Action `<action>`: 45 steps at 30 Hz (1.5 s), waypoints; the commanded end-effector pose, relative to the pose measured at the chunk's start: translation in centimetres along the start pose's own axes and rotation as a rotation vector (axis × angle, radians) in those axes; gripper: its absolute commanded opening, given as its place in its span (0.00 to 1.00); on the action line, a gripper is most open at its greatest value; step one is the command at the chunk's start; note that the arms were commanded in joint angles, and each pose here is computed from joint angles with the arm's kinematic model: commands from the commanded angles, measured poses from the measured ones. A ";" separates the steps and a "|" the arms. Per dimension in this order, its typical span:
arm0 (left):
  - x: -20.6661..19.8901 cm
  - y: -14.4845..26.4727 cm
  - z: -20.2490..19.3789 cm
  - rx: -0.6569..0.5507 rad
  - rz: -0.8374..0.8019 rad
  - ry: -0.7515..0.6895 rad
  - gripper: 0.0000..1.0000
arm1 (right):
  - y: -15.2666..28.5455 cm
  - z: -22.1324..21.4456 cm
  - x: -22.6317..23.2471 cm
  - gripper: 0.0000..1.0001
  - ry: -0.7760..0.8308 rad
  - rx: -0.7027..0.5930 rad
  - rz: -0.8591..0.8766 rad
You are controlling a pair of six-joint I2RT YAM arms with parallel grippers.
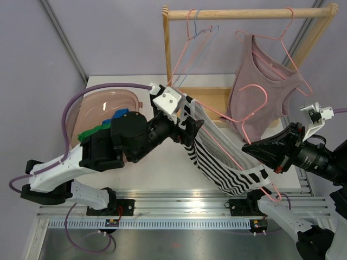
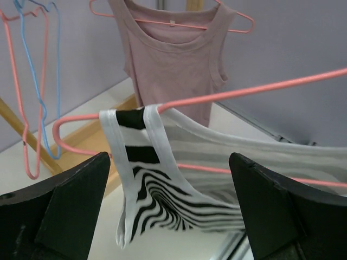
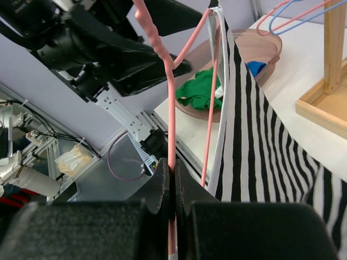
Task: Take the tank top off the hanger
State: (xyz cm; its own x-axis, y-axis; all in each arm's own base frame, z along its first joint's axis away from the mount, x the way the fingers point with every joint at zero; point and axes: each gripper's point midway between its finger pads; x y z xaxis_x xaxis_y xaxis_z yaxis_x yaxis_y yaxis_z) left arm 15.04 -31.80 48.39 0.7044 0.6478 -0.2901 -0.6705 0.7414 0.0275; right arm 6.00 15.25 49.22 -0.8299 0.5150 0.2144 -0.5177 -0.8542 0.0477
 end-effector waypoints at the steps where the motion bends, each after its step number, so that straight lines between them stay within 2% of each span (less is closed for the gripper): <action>1: 2.4 0.0 3.3 -0.102 0.183 -0.046 0.89 | 0.4 1.8 1.6 0.00 0.026 -0.043 0.062; 3: 2.5 -0.2 3.2 -0.106 0.195 -0.047 0.83 | 0.7 2.0 1.8 0.00 0.034 -0.051 0.064; 4: 2.6 -0.2 3.2 -0.111 0.201 -0.045 0.74 | 0.8 2.1 1.9 0.00 0.036 -0.056 0.063; 7: 3.0 -0.4 2.7 -0.108 0.225 -0.056 0.60 | 1.0 2.4 2.1 0.00 0.041 -0.068 0.064; 10: 4.1 -0.6 2.4 -0.108 0.280 -0.073 0.36 | 1.2 2.5 2.3 0.00 0.047 -0.078 0.068; 11: 4.5 -0.7 2.2 -0.106 0.295 -0.067 0.22 | 1.3 2.5 2.3 0.00 0.049 -0.082 0.062; 13: 6.1 -0.4 2.3 -0.107 0.342 -0.061 0.15 | 1.1 2.1 1.7 0.00 0.045 -0.072 0.038; 14: 6.6 -0.3 2.2 -0.114 0.359 -0.030 0.05 | 1.1 1.8 1.6 0.00 0.042 -0.067 0.034; 15: 7.8 -0.2 2.2 -0.124 0.399 -0.021 0.02 | 0.8 1.3 1.2 0.00 0.041 -0.054 0.030; 19: 12.1 2.1 2.6 -0.185 0.560 0.042 0.00 | 0.5 -0.7 0.0 0.00 0.048 -0.010 -0.005; 23: 17.2 5.3 2.8 -0.252 0.691 0.195 0.00 | 0.2 -2.9 0.2 0.00 0.080 0.028 0.053; 27: 20.7 6.5 1.4 -0.221 0.762 0.241 0.00 | 0.2 -4.1 1.4 0.00 0.132 0.010 0.153; 31: 20.8 5.6 -0.3 -0.154 0.744 0.259 0.00 | 0.5 -4.2 1.5 0.00 0.188 -0.034 0.158; 35: 18.2 3.7 -1.5 -0.101 0.555 0.287 0.00 | 0.2 -3.2 -0.1 0.00 0.220 -0.115 0.060; 36: 16.6 2.7 -3.3 -0.038 0.446 0.289 0.00 | -0.2 -2.7 -0.5 0.00 0.223 -0.160 0.049; 37: 15.3 2.9 -3.4 -0.033 0.349 0.265 0.00 | 0.3 -2.2 -0.3 0.00 0.237 -0.209 0.038; 38: 13.3 2.2 -2.2 -0.080 0.214 0.262 0.00 | 0.3 -1.9 -0.5 0.00 0.232 -0.249 0.026; 39: 12.3 1.5 -4.8 -0.024 0.128 0.240 0.00 | -0.4 -1.1 -1.5 0.00 0.196 -0.316 -0.003; 41: 7.4 2.1 -4.9 -0.010 -0.160 0.231 0.00 | 0.4 -0.1 -1.9 0.00 0.179 -0.437 -0.048; 42: 5.4 2.4 -7.4 0.067 -0.295 0.225 0.00 | -0.1 0.2 -2.6 0.00 0.148 -0.500 -0.047; 44: 3.2 3.1 -7.9 0.066 -0.439 0.226 0.00 | -0.1 -0.1 -3.9 0.00 0.123 -0.582 -0.086; 45: 2.2 3.5 -8.6 0.087 -0.501 0.225 0.00 | 0.8 1.5 -3.2 0.00 0.142 -0.684 -0.065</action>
State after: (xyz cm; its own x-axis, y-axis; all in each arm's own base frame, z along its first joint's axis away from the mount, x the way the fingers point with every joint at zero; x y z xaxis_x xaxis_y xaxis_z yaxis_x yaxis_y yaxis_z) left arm 18.10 -25.86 35.17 0.6306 0.5618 -0.5354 -0.5899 0.7953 0.1397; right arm 8.17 14.68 44.30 -0.8159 0.5727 0.0789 -0.5685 -0.7700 -0.2897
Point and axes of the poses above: each gripper's point midway between its finger pads, its own y axis back along the fingers, its own x axis along the line the jaws close on, z = x × y, and after that the axes turned 14 degrees about y, right-handed
